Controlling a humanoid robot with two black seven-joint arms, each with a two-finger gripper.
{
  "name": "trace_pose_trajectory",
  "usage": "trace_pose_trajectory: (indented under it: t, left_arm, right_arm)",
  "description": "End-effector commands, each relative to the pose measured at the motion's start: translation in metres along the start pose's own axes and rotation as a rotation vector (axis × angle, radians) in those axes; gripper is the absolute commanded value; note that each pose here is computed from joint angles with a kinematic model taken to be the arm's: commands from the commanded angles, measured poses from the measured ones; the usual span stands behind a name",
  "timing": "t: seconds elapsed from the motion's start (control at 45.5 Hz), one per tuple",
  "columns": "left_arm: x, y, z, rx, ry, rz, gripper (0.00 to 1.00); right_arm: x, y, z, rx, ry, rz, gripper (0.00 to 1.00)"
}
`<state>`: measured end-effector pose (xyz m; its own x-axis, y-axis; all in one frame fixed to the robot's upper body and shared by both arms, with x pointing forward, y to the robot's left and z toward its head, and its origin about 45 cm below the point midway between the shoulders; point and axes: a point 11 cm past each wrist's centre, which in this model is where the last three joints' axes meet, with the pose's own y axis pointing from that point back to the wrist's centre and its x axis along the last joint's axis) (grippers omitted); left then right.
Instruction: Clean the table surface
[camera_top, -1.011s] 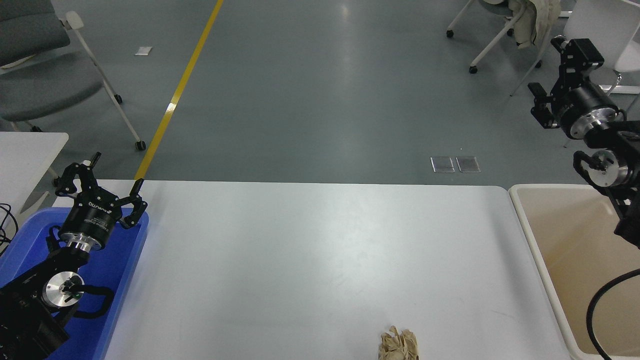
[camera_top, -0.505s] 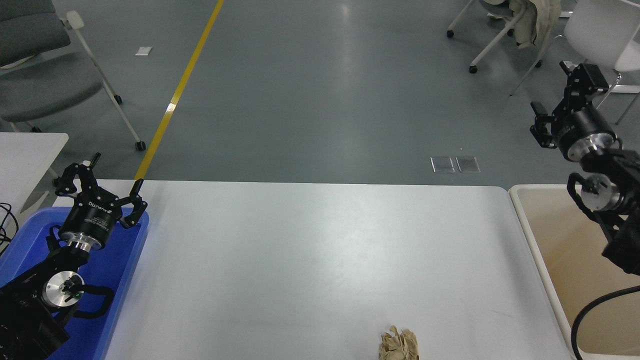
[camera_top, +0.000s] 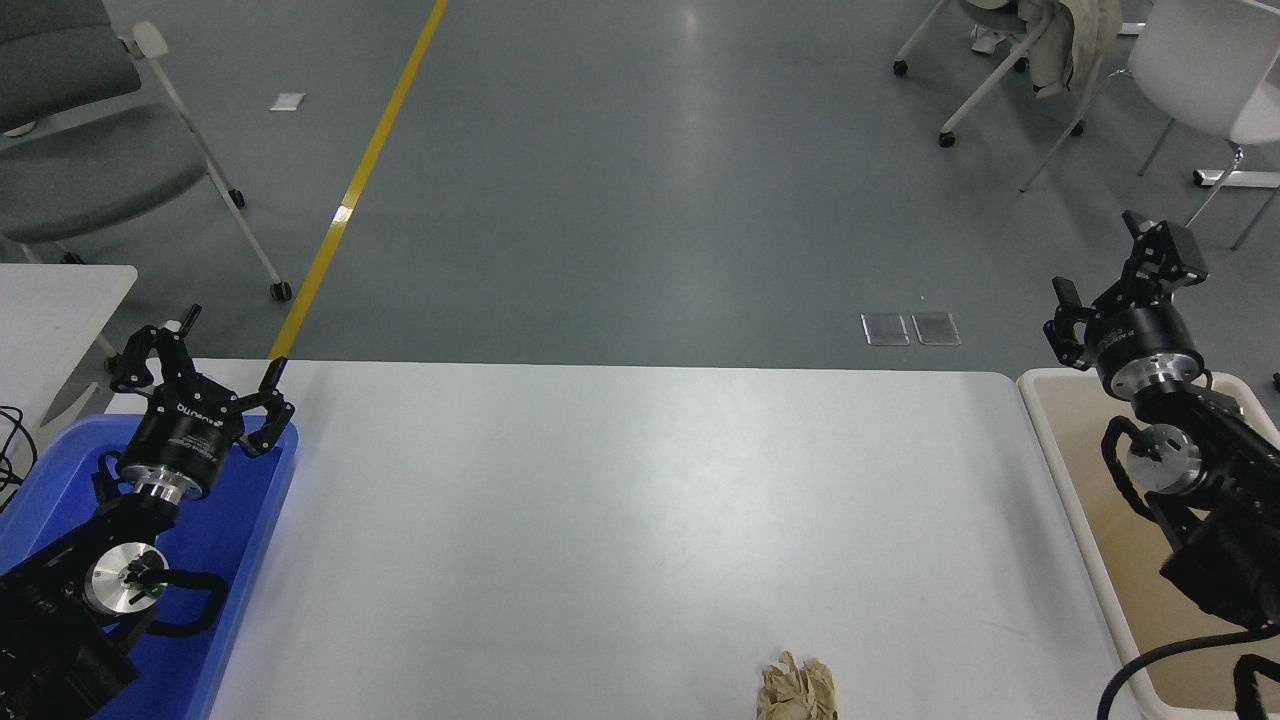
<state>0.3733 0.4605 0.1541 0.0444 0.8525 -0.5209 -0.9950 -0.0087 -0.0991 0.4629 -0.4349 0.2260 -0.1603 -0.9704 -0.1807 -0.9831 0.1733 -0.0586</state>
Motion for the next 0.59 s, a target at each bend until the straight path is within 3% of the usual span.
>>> trace_pose_trajectory:
  t: [0.0,0.132,0.352,0.571]
  left_arm:
    - [0.0,0.0,0.0,0.0,0.0,0.001,1.0]
    - [0.001,0.0,0.0,0.0,-0.001,0.001,1.0]
    - [0.0,0.0,0.0,0.0,0.001,0.0,1.0]
    - [0.0,0.0,0.0,0.0,0.001,0.0,1.0]
  right_arm:
    - [-0.009,-0.024,-0.054,0.024,0.269,-0.126,0.99]
    - [-0.022,-0.036,-0.084,0.002,0.537,-0.245,0.99]
    - [-0.059,-0.039,-0.084,-0.079,0.841,-0.456,0.99]
    - [-0.08,-0.039,-0.089,-0.141,0.973,-0.613,0.99]
